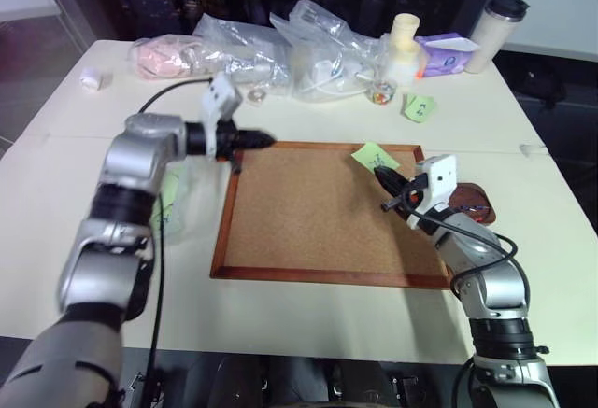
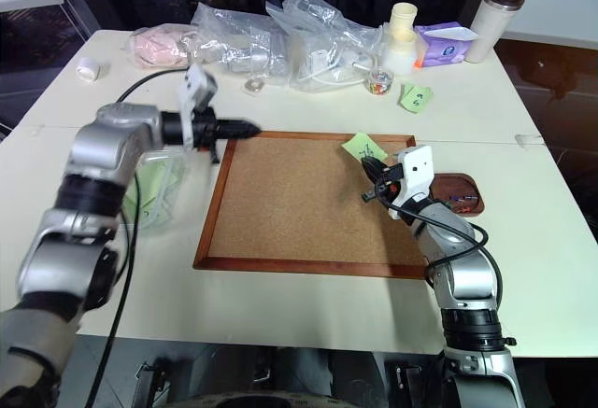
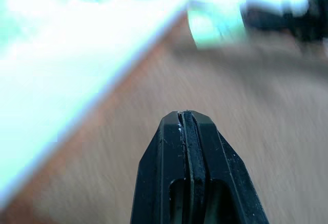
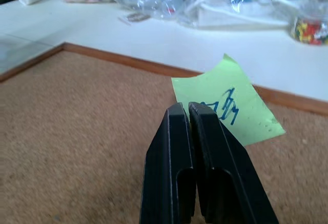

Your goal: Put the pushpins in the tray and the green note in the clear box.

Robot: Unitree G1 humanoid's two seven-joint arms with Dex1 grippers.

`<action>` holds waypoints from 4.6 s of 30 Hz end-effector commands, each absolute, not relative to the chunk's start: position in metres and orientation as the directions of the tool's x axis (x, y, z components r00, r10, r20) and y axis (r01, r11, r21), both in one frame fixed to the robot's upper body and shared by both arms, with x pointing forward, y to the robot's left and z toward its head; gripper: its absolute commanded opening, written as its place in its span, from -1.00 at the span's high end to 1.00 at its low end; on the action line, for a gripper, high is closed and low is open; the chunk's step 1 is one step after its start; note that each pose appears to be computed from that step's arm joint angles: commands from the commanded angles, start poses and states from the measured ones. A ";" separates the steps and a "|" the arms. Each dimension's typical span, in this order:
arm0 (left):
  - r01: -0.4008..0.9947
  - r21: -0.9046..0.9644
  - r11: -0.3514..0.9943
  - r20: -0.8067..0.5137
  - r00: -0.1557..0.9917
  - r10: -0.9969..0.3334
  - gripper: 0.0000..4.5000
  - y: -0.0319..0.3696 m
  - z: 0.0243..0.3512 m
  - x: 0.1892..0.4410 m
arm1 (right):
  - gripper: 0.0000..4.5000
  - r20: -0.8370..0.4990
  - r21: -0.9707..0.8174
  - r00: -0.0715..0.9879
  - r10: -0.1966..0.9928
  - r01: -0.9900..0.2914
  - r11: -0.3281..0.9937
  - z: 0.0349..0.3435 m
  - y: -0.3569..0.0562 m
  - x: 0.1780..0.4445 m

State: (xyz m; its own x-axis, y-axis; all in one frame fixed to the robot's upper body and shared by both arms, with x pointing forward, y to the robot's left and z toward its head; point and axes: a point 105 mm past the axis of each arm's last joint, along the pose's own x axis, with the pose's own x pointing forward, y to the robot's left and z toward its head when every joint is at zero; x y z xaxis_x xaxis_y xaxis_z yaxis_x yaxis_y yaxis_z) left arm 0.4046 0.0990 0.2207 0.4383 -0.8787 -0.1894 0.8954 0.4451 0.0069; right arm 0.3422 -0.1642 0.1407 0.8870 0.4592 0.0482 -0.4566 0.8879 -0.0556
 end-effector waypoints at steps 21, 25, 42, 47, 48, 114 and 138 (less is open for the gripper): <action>0.578 -0.793 0.193 -0.036 0.272 -0.962 -0.74 -0.022 0.188 0.382 | 1.00 0.168 -0.148 0.880 0.444 -0.423 0.894 0.186 -0.162 0.334; 0.585 -0.801 0.123 0.051 0.272 -0.961 -0.97 -0.023 0.201 0.381 | 1.00 0.165 -0.149 0.881 0.444 -0.423 0.894 0.187 -0.162 0.333; 0.574 -0.814 0.087 0.158 0.362 -0.919 -0.97 -0.050 0.201 0.399 | 1.00 0.186 -0.152 0.858 0.479 -0.456 0.877 0.194 -0.147 0.329; 0.569 -0.818 0.083 0.156 0.359 -0.920 -0.97 -0.061 0.195 0.397 | 1.00 0.195 -0.149 0.857 0.477 -0.455 0.878 0.195 -0.144 0.327; 0.563 -0.821 0.094 0.148 0.370 -0.917 -0.86 -0.062 0.192 0.398 | 1.00 0.197 -0.150 0.857 0.476 -0.454 0.878 0.196 -0.143 0.326; 0.986 0.152 0.067 -0.188 0.095 -0.978 1.00 -0.051 0.205 0.362 | -0.08 -0.132 -0.032 0.991 -0.020 0.016 0.999 0.117 -0.296 0.323; 0.973 0.171 0.154 -0.161 0.182 -0.970 1.00 -0.039 0.209 0.372 | -0.99 -0.085 0.365 0.992 -0.095 0.120 0.923 0.142 -0.316 0.318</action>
State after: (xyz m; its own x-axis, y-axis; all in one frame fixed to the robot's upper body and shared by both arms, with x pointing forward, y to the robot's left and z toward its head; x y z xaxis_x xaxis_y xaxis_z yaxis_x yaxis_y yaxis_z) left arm 0.3724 -0.0391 0.1897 0.1752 -0.9599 -0.2187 0.9799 0.1485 0.1334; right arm 0.3210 -0.3110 0.1224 0.9861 -0.0767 -0.1477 0.1307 0.9060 0.4026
